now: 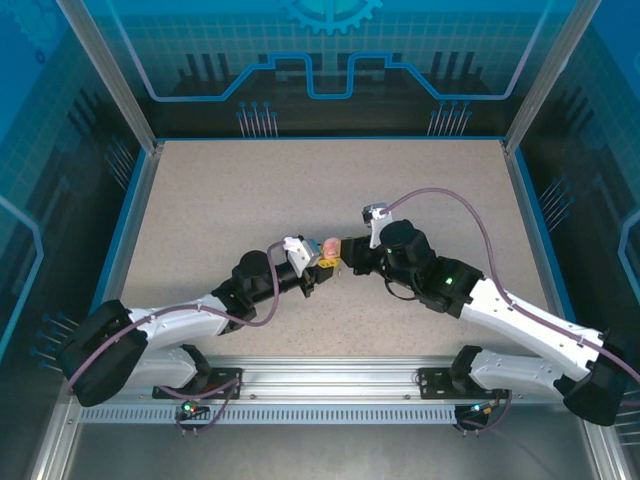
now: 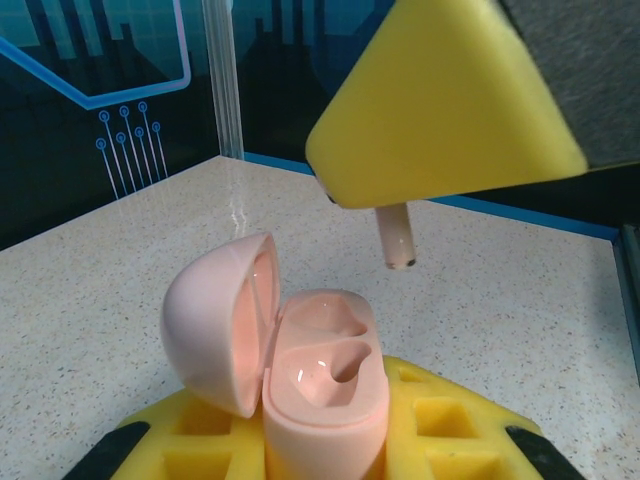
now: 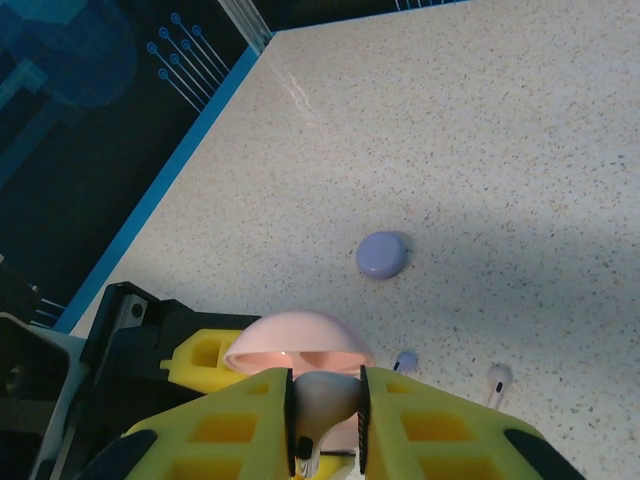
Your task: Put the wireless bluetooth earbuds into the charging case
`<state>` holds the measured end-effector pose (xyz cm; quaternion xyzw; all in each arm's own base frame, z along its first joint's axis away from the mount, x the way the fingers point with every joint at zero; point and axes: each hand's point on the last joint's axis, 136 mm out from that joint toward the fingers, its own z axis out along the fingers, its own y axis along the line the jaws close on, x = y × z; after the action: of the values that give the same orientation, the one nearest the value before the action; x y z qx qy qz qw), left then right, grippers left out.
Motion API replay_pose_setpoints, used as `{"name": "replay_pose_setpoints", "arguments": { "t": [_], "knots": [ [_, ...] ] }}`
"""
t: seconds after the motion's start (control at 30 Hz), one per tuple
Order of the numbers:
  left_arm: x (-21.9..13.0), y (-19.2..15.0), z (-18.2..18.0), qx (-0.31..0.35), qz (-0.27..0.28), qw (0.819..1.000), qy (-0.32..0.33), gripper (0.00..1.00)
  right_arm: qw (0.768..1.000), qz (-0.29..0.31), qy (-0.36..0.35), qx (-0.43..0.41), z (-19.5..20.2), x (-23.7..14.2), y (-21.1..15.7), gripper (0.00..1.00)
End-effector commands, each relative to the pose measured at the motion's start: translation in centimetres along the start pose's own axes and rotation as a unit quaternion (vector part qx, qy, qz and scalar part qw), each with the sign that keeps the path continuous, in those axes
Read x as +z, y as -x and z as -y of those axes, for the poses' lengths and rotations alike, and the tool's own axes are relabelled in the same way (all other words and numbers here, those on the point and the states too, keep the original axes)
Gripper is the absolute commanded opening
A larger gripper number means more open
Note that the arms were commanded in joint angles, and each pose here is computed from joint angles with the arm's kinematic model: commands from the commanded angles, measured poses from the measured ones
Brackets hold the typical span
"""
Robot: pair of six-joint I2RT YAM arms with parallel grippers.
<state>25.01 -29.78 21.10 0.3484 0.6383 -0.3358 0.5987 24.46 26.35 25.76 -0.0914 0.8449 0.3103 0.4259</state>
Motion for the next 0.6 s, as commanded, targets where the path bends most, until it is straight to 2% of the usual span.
{"name": "replay_pose_setpoints", "arguments": {
  "t": [0.0, 0.57],
  "knots": [
    [0.5, 2.3, 0.1, -0.005, 0.035, 0.999, -0.002, 0.00, 1.000, 0.030, 0.001, -0.009, -0.6, 0.1, 1.1, 0.22],
    [0.4, 3.4, 0.1, -0.024, 0.047, 0.999, -0.001, 0.00, 0.999, 0.027, -0.010, -0.014, -0.2, 0.9, 0.6, 0.22]
  ]
}}
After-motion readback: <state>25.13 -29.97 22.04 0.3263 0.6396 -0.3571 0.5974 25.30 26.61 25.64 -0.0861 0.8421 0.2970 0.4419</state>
